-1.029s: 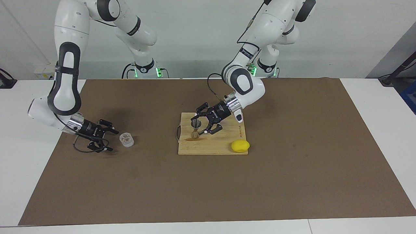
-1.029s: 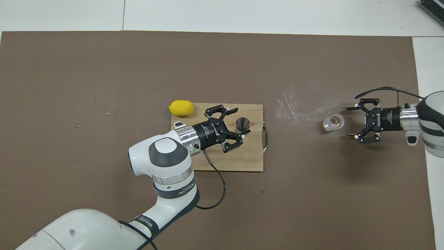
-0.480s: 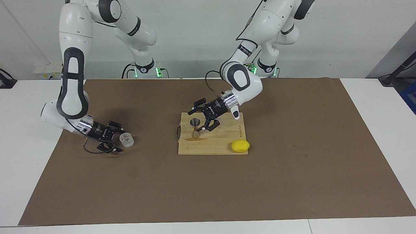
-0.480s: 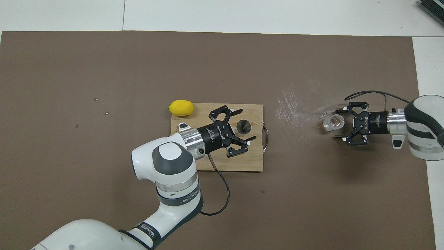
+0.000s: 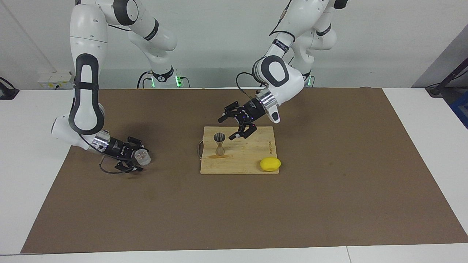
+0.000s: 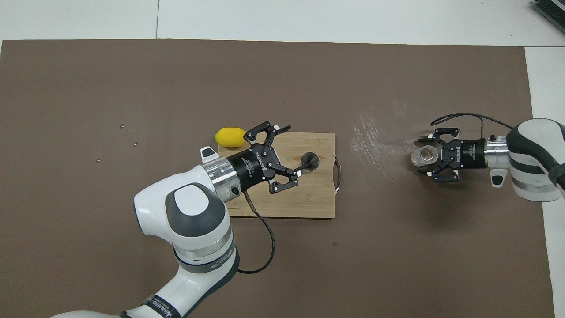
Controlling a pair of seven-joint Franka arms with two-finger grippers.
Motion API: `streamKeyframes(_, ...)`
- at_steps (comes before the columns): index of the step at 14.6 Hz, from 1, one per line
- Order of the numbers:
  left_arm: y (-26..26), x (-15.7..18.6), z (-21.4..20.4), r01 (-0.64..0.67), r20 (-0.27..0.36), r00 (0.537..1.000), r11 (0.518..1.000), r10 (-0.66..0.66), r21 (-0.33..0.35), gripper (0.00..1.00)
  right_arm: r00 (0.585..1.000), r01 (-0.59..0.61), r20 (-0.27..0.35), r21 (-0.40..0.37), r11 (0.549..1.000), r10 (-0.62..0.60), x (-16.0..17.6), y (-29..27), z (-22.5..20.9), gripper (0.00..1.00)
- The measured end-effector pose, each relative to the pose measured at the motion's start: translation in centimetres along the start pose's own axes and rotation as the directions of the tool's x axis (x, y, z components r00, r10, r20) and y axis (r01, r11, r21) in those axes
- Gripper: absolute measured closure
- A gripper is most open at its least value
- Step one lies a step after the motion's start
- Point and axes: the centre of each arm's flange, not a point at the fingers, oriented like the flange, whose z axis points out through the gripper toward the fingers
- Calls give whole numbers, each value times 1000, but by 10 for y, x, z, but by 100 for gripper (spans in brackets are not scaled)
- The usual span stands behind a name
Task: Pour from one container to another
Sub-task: 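Lift the glass with the right gripper while the left gripper withdraws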
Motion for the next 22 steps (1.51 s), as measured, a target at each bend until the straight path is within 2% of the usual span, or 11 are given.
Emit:
streamKeyframes(1,17,2,-10,-38,-22,999,999,37,-19,0,1000,1,0,1,1000,-1,0,0,0,8)
streamKeyframes(2,33,5,-20,-83,-49,995,996,81,-33,0,1000,2,-1,2,1000,-2,-1,-1,-1,16)
streamKeyframes(5,88,18,-57,-248,-157,958,968,239,-45,0,1000,7,-2,9,1000,-7,-4,-2,-5,49)
streamKeyframes(7,121,21,-81,-372,-233,905,928,357,-25,0,1000,-7,0,17,1000,7,-10,-6,-10,49)
streamKeyframes(9,149,20,-102,-503,-310,817,864,486,27,0,1000,-25,1,31,999,25,-32,-16,-20,49)
streamKeyframes(10,161,18,-113,-565,-348,760,823,549,63,0,1000,-18,0,31,999,18,-54,-20,-22,49)
streamKeyframes(13,186,17,-135,-702,-423,560,679,712,214,0,1000,16,-11,4,1000,-16,-135,-25,-6,49)
streamKeyframes(15,193,16,-141,-740,-411,420,567,809,362,0,998,40,-46,-29,999,-41,-183,-21,9,49)
streamKeyframes(17,201,11,-149,-730,-369,310,468,876,498,0,990,79,-112,-68,995,-86,-216,-20,20,49)
streamKeyframes(20,209,0,-163,-669,-272,186,324,944,669,0,964,105,-231,-121,987,-131,-251,-20,37,49)
streamKeyframes(22,217,0,-179,-646,-162,114,198,980,737,0,951,105,-281,-112,988,-133,-268,-21,45,49)
